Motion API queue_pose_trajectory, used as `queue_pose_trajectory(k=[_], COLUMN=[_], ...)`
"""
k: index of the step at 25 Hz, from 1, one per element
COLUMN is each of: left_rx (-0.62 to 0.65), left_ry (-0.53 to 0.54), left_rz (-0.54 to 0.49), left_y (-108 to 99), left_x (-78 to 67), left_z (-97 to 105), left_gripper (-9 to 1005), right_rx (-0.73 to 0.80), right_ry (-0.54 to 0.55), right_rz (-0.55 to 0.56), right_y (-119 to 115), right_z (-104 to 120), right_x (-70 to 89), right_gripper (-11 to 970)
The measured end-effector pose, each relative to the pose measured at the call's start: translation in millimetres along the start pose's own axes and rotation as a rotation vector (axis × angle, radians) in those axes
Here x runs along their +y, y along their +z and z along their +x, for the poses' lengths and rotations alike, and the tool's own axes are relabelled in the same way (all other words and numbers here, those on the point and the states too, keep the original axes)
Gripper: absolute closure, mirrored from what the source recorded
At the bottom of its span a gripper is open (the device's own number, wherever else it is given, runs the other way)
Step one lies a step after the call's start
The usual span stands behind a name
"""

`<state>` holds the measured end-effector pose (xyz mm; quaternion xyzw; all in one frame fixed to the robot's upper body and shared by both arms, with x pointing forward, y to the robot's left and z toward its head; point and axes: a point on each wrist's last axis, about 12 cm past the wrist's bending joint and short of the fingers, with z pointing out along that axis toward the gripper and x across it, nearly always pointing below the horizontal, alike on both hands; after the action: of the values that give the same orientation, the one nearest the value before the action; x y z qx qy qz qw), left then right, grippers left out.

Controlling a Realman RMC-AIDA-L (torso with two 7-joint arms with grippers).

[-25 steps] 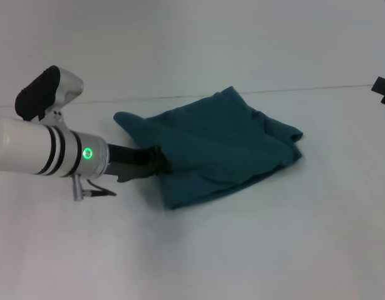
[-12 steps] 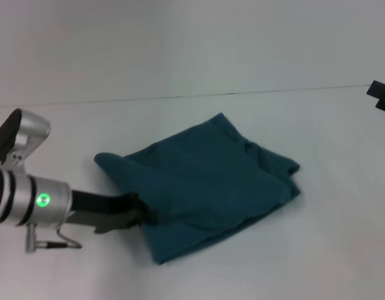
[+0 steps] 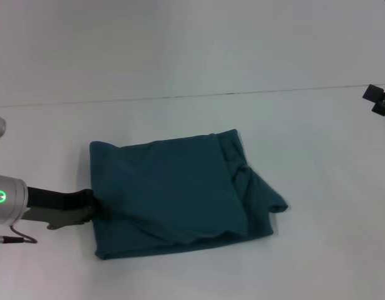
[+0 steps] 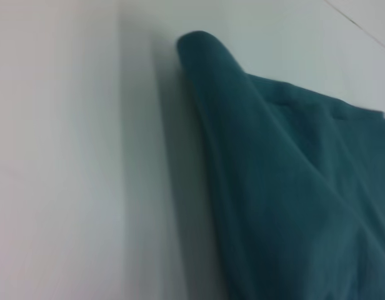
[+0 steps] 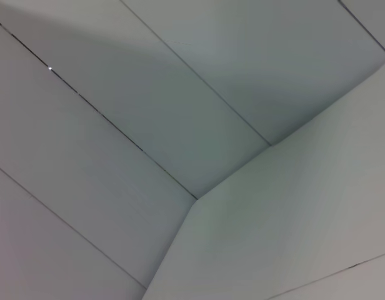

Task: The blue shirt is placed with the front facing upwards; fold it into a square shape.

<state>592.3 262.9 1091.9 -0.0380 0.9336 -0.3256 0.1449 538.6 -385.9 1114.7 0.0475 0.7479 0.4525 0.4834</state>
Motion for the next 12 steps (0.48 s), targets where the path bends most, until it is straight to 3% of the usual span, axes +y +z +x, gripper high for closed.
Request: queue_pose_trajectory(k=[12], left_rx=[-0.028], left_ry=[-0.031], left_rz=[-0.025], left_y=[-9.3], left_x=[9.6], left_z=[-4.5], left_gripper=[895], right_rx=[-0.003], right_ry=[-0.001], right_rz=[0.003], right_y=[-1.1], right_z=[0.3], right_x=[-0.6], right_gripper=[47])
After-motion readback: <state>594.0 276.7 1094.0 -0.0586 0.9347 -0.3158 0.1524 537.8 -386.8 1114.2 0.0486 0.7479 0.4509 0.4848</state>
